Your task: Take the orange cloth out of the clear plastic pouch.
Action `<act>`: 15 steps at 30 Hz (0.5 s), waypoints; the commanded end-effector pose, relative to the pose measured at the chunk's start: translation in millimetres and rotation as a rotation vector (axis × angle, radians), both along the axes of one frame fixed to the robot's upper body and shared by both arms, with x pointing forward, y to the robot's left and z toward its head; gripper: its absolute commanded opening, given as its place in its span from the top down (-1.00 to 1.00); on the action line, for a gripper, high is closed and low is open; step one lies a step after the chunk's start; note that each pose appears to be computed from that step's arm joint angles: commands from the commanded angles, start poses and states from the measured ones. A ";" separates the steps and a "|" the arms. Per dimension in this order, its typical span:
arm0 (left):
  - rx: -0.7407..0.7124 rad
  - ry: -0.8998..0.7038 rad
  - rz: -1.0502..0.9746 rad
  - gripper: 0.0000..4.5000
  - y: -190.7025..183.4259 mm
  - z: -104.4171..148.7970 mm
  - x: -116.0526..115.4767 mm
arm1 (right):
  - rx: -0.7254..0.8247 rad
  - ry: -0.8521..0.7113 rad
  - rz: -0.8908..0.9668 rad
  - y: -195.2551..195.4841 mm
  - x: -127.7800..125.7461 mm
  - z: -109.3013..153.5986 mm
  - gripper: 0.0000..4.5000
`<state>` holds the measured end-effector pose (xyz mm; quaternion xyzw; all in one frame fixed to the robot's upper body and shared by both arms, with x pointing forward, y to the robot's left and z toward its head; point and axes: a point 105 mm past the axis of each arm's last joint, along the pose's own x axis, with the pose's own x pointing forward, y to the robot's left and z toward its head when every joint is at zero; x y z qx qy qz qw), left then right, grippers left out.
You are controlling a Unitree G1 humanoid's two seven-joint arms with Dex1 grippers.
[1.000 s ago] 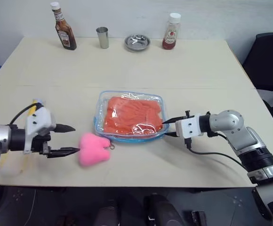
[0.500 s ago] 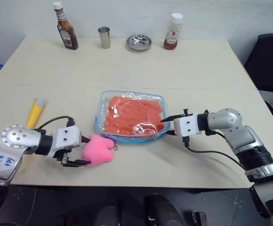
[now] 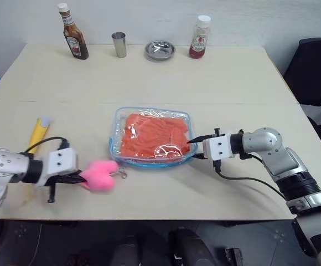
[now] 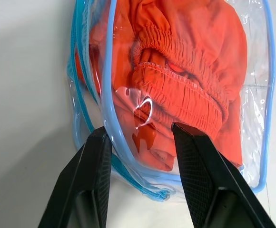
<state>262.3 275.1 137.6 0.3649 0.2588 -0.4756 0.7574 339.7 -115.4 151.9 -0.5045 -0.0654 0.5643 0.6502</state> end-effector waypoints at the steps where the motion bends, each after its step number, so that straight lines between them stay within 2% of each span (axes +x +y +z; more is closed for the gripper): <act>1: 0.055 -0.044 0.061 1.00 19.4 4.6 3.0 | 0.019 -0.063 0.016 3.0 0.8 16.8 0.10; 7: 0.031 -0.068 0.052 1.00 7.4 -0.6 9.3 | 0.016 -0.065 0.021 3.9 1.3 17.0 0.10; 15: 0.052 -0.100 0.118 1.00 29.7 2.9 13.4 | -0.010 -0.071 0.032 -0.7 1.7 16.9 0.10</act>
